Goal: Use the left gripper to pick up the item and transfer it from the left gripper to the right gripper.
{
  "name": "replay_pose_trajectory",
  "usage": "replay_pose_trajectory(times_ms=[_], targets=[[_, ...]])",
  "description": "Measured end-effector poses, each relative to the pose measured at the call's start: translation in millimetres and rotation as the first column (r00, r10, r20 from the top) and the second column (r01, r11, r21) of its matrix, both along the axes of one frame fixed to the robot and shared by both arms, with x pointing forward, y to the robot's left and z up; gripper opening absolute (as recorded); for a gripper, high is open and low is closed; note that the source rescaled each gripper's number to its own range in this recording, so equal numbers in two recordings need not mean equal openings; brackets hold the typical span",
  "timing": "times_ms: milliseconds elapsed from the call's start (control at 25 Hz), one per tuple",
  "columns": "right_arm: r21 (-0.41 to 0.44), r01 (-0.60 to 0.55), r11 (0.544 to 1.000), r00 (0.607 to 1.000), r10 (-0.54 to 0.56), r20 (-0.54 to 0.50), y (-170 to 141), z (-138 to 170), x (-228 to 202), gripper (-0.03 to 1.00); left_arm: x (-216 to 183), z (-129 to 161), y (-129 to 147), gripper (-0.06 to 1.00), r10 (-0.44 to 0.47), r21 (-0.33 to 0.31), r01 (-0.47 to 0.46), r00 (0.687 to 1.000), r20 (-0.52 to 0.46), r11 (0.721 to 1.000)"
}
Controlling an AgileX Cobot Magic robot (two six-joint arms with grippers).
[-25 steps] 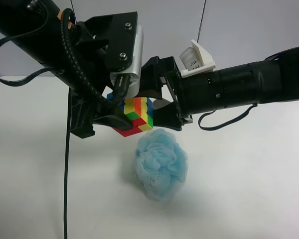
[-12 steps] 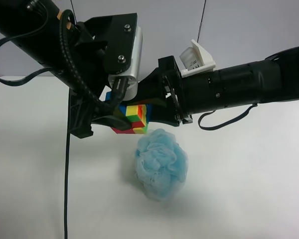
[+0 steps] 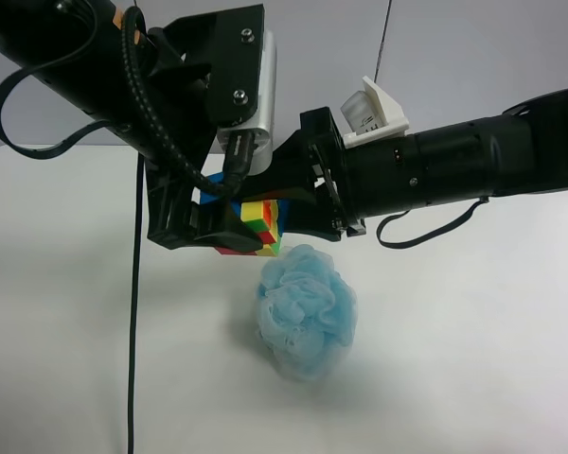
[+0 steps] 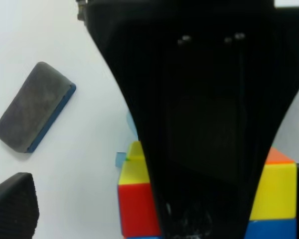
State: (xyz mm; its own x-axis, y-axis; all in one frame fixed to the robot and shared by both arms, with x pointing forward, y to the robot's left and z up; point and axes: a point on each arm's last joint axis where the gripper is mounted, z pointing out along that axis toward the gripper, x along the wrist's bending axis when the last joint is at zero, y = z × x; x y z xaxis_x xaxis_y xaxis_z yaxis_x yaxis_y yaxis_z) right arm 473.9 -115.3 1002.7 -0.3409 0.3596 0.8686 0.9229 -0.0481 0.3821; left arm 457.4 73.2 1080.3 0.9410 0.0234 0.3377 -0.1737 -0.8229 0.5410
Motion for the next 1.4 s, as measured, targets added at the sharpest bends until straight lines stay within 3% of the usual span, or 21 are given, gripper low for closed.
replay_pose_trajectory(times_ms=[320,520,760,920,1160,1400], targets=[[0.000,0.000,1.000,1.000,0.000,-0.001,0,0,0,0.00,-7,8,5,0.98,-0.013,0.002,0.013,1.000,-0.007,1.000],[0.000,0.001,1.000,1.000,-0.001,-0.002,0,0,0,0.00,-27,24,20,0.98,-0.018,0.012,0.019,0.998,-0.064,1.000],[-0.001,0.002,1.000,1.000,-0.002,-0.003,0,0,0,0.00,-51,47,45,0.99,0.054,0.028,-0.051,0.992,-0.113,0.998],[-0.002,0.003,1.000,1.000,-0.003,-0.003,0,0,0,0.00,-70,70,65,0.99,0.131,-0.034,-0.136,0.985,-0.108,0.990],[-0.002,0.003,1.000,1.000,-0.003,-0.003,0,0,0,0.00,-101,98,108,0.99,0.295,-0.124,-0.296,0.955,-0.031,0.947],[-0.001,0.001,1.000,1.000,-0.001,-0.003,0,0,0,0.00,-140,85,158,0.99,0.461,-0.144,-0.463,0.886,-0.050,0.875]])
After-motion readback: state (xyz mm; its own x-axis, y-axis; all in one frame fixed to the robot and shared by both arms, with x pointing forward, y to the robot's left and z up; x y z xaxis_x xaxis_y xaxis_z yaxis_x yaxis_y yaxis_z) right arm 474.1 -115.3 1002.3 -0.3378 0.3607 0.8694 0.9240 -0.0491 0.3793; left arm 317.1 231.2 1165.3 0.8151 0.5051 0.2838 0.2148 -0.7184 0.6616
